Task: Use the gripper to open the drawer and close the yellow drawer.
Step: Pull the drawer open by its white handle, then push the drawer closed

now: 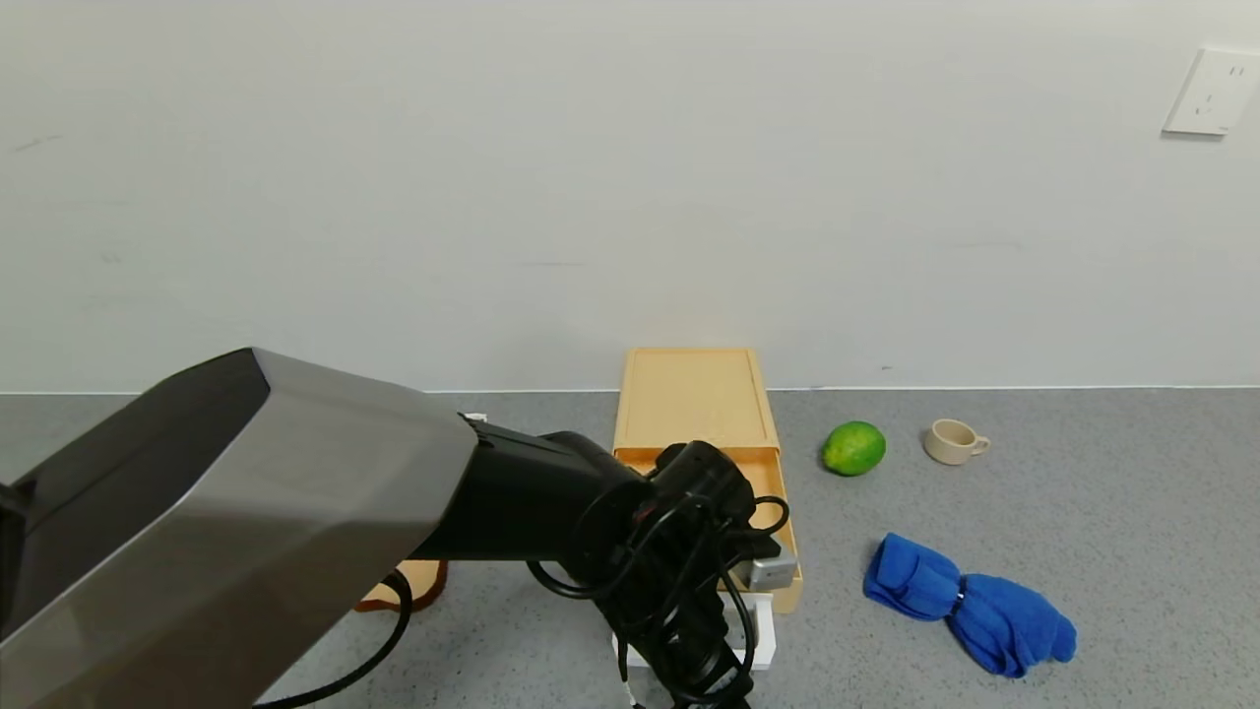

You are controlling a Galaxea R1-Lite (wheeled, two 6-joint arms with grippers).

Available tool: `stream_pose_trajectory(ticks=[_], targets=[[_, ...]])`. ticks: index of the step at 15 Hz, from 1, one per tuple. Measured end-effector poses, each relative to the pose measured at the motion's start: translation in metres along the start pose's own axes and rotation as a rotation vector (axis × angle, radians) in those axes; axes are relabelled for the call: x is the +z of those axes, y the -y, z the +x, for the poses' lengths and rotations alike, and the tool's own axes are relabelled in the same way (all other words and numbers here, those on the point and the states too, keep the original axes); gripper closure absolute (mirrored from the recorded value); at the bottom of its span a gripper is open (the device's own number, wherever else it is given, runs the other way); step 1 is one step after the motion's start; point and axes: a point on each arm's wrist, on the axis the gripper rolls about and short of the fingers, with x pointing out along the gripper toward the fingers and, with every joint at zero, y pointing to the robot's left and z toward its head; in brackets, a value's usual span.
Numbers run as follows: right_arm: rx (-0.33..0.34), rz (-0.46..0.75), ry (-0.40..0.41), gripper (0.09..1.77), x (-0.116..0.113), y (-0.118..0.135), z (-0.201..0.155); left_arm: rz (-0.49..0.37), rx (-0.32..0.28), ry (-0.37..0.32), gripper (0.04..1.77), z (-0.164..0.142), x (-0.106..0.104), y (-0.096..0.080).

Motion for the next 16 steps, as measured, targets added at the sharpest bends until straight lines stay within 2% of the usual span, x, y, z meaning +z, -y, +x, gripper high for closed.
stream_pose_trajectory(ticks=[6,8,12,16], targets=[[0.0,0.0,0.0,0.15,0.0,0.0,0.0,-0.021,0.032,0.046,0.09,-0.015,0.006,0.008],[0.0,0.0,0.0,0.15,0.0,0.0,0.0,-0.06,0.07,0.07,0.09,-0.026,0.009,0.012],[0.0,0.0,0.0,0.15,0.0,0.0,0.0,-0.147,0.173,0.131,0.09,-0.056,0.012,0.023],[0.0,0.0,0.0,0.15,0.0,0.0,0.0,-0.333,0.348,0.158,0.09,-0.087,0.007,0.03]])
